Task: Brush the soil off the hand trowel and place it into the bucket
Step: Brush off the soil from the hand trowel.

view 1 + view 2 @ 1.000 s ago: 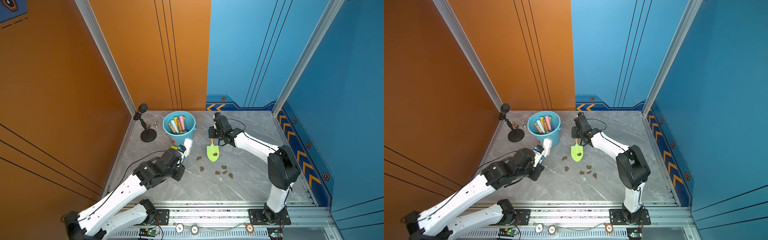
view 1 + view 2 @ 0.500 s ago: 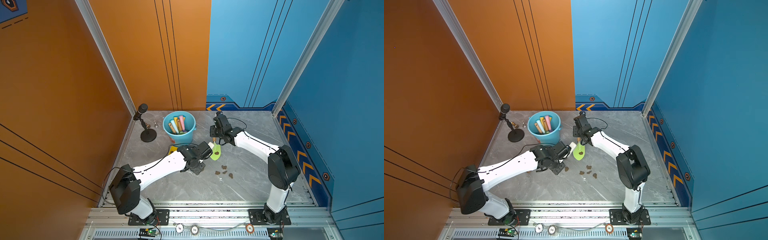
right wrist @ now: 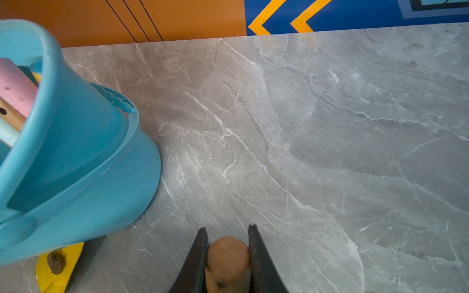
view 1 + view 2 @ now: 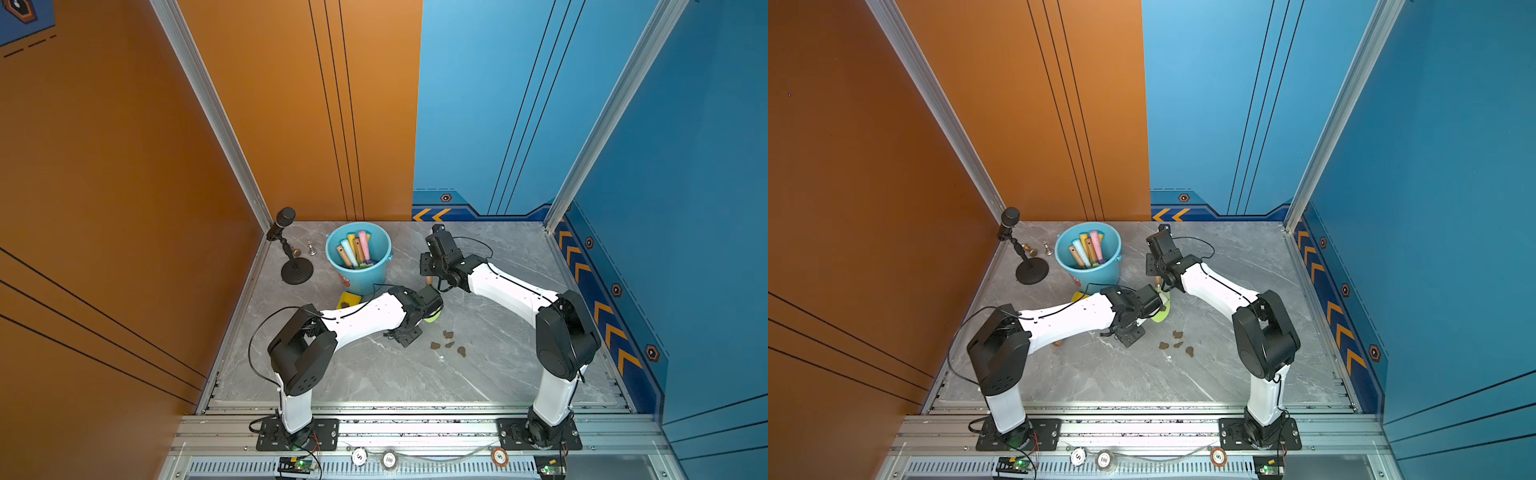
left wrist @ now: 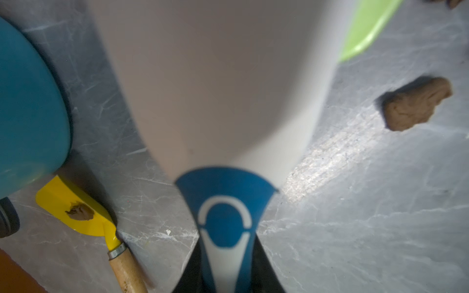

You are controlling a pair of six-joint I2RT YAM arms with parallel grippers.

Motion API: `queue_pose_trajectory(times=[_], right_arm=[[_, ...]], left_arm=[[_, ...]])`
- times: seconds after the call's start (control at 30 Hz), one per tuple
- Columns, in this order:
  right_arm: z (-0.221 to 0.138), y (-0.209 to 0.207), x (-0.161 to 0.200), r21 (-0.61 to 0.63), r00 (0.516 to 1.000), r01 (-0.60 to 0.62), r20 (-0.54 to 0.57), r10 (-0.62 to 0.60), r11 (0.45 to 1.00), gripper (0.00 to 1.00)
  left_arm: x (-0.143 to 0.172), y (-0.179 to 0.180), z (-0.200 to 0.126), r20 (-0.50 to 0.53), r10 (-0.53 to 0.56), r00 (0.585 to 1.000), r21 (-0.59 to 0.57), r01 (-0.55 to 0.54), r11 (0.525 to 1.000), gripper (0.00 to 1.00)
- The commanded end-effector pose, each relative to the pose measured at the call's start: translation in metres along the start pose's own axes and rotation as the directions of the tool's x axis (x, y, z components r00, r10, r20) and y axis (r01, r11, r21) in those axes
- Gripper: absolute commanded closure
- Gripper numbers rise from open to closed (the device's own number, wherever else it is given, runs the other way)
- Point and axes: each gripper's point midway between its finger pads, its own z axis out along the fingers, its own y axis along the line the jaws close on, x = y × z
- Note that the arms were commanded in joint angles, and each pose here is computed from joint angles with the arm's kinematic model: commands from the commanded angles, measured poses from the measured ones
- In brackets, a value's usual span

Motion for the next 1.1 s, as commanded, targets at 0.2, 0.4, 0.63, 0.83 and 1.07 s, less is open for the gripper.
queue_pose_trajectory(times=[0.2, 0.4, 0.63, 0.83, 1.07], right_arm=[[-0.024, -0.003, -0.030, -0.001, 0.996, -0.014, 0.086, 0.014, 1.000, 0.88], [-0.025, 0.000, -0.032, -0.016, 0.996, -0.006, 0.089, 0.007, 1.000, 0.89], [-0.041, 0.005, -0.038, -0.040, 0.995, 0.006, 0.103, -0.002, 0.999, 0.88], [-0.057, 0.008, -0.050, -0.060, 0.991, 0.013, 0.136, -0.005, 0.998, 0.88], [-0.066, 0.008, -0.056, -0.063, 0.988, 0.030, 0.154, -0.020, 0.998, 0.89]], left_arm=[[0.037, -0.041, -0.022, -0.024, 0.058, 0.998, -0.033, -0.059, 0.998, 1.00], [0.007, -0.004, -0.053, 0.088, -0.003, 0.996, -0.088, 0.011, 0.996, 1.00], [-0.013, 0.033, -0.038, 0.060, -0.004, 0.998, -0.168, 0.014, 0.986, 1.00], [-0.002, 0.013, -0.009, -0.030, 0.079, 0.996, -0.219, -0.084, 0.972, 1.00], [0.022, -0.018, -0.024, 0.011, 0.065, 0.998, -0.184, -0.062, 0.981, 1.00]])
